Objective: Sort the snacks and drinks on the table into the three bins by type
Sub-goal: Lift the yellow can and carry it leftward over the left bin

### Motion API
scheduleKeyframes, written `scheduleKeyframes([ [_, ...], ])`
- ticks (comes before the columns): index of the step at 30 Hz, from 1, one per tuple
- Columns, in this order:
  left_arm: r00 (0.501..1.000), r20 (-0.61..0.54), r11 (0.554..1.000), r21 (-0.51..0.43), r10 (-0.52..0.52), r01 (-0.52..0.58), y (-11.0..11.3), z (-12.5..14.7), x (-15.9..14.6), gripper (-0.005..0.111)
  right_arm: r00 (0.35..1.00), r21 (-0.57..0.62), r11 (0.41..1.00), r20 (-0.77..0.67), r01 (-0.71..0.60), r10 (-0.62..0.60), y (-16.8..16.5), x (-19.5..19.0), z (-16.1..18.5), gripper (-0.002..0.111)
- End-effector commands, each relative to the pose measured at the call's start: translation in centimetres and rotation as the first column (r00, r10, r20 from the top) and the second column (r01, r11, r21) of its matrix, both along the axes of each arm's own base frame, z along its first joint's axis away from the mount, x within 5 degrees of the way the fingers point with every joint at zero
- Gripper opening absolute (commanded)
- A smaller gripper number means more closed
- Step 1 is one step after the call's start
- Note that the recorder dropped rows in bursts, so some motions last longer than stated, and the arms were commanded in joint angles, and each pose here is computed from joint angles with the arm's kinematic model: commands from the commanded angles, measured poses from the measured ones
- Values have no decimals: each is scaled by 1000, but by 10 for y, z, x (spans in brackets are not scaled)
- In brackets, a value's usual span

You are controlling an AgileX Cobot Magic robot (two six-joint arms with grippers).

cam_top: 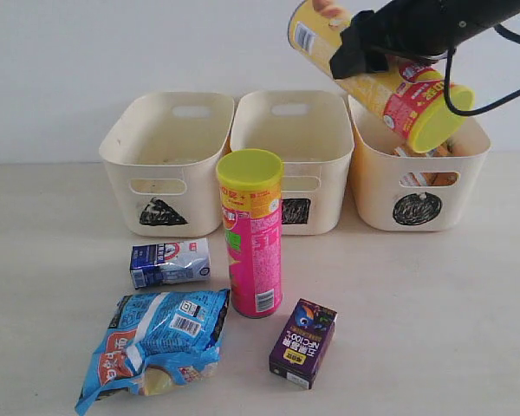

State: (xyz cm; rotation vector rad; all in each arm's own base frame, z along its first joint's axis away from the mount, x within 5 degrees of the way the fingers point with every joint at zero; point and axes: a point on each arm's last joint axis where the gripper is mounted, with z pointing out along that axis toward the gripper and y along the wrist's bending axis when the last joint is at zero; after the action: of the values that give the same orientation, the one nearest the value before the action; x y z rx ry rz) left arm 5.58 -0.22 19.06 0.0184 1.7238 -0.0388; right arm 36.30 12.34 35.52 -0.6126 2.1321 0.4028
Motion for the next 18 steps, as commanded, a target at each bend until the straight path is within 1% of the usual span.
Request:
scheduleKeyframes([
  [1,1000,14,1000,-14,3,-3,0,2,0,4,995,51,999,94,-17,13,19,-2,12,0],
  [4,1000,14,1000,-14,3,-3,0,2,0,4,985,63,997,169,-36,24,37,-5,17,0],
  [6,1000,14,1000,-14,3,-3,0,2,0,4,964,92,995,267,-29,4,56,-4,21,0],
  [8,1000,14,1000,-14,3,-3,0,2,0,4,939,121,993,342,-14,-29,75,1,16,0],
  [11,1000,14,1000,-14,3,-3,0,2,0,4,892,167,986,443,17,-90,101,9,6,0],
  [15,1000,14,1000,-14,3,-3,0,2,0,4,839,207,977,521,57,-159,125,18,-16,0],
  [16,1000,14,1000,-14,3,-3,0,2,0,4,809,217,974,561,64,-178,136,22,-27,0],
  [18,1000,14,1000,-14,3,-3,0,2,0,4,801,240,969,568,59,-190,146,26,-35,0],
])
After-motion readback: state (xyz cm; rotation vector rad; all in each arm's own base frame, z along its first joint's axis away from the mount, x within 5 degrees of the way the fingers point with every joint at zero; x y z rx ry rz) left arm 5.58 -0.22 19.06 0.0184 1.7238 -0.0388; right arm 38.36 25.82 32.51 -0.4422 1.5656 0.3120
